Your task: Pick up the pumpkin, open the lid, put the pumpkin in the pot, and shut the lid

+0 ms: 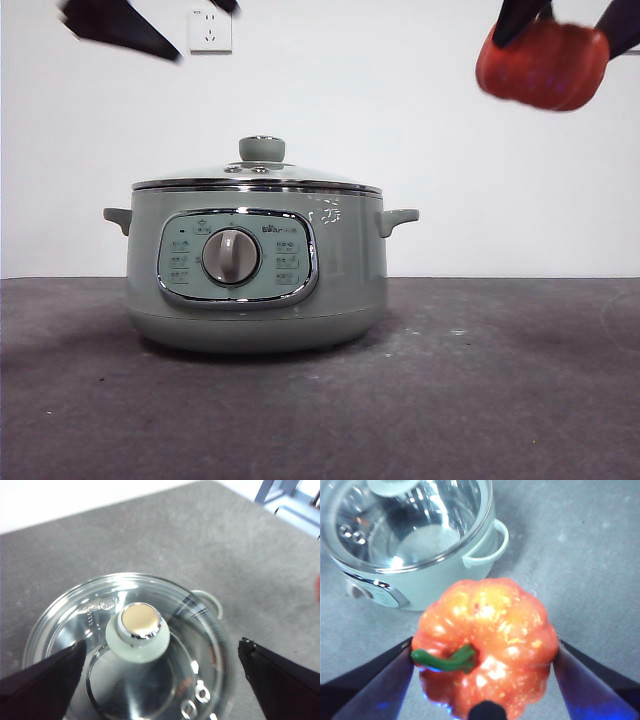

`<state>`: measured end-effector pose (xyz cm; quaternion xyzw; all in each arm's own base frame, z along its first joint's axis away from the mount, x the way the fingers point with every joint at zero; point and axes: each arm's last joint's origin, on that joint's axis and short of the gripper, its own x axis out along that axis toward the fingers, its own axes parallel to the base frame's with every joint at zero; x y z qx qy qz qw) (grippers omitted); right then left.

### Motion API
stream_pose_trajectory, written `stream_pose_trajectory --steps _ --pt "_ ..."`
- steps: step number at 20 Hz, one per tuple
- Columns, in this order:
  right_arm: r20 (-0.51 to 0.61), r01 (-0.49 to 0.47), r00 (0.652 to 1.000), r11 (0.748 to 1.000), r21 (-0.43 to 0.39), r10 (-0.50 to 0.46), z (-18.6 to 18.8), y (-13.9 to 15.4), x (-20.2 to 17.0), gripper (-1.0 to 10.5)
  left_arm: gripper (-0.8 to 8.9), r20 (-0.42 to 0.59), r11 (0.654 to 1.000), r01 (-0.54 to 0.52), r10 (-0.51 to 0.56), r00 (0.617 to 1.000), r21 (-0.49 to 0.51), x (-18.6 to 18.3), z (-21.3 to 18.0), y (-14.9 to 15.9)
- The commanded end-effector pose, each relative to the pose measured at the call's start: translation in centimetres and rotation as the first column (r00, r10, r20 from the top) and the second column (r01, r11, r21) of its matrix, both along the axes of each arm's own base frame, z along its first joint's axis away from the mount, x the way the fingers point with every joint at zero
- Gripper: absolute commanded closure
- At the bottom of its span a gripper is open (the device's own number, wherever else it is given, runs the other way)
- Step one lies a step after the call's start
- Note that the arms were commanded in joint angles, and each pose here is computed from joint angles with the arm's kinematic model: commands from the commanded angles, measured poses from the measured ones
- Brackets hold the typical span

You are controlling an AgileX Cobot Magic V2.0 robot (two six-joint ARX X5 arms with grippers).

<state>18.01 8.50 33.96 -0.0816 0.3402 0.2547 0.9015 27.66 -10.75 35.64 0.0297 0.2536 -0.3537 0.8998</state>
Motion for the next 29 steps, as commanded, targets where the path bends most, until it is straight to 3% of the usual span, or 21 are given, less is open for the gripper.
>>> stream_pose_trajectory --steps 1,6,14,16,22,24,26,29 --pt "0.02 0.009 1.0 1.0 0.02 -0.009 0.5 -0.3 -0.6 9.6 0.08 -0.007 0.998 0.024 -0.024 1.0 0.054 2.3 -1.6 -1.7" --pt "0.017 0.013 1.0 1.0 0.026 -0.014 0.7 -0.5 -1.2 9.6 0.08 -0.014 0.996 0.031 -0.03 0.999 0.085 5.5 -4.8 -4.4" --pt "0.003 0.014 1.0 1.0 0.018 -0.014 0.6 -0.6 -1.3 9.6 0.11 -0.04 0.993 0.017 -0.012 0.999 0.117 7.1 -7.3 -5.2" --pt "0.003 0.014 1.0 1.0 0.018 -0.014 0.6 -0.6 -1.3 9.6 1.27 -0.032 0.993 0.016 -0.012 0.999 0.118 7.0 -7.2 -5.4" --pt "0.004 0.016 1.0 1.0 0.016 -0.016 0.6 -0.6 -1.3 9.6 6.27 -0.027 0.993 0.022 -0.019 0.999 0.112 7.0 -7.1 -5.5" --pt "0.004 0.017 1.0 1.0 0.015 -0.018 0.6 -0.6 -1.3 9.6 7.38 -0.035 0.993 0.022 -0.019 0.999 0.115 6.9 -7.2 -5.5" --pt "0.004 0.017 1.0 1.0 0.015 -0.018 0.6 -0.6 -1.3 9.6 8.09 -0.044 0.993 0.023 -0.018 0.999 0.12 6.8 -7.2 -5.4" --pt "0.002 0.017 1.0 1.0 0.014 -0.018 0.6 -0.6 -1.2 9.6 8.22 -0.05 0.992 0.024 -0.018 0.999 0.122 6.8 -7.3 -5.4"
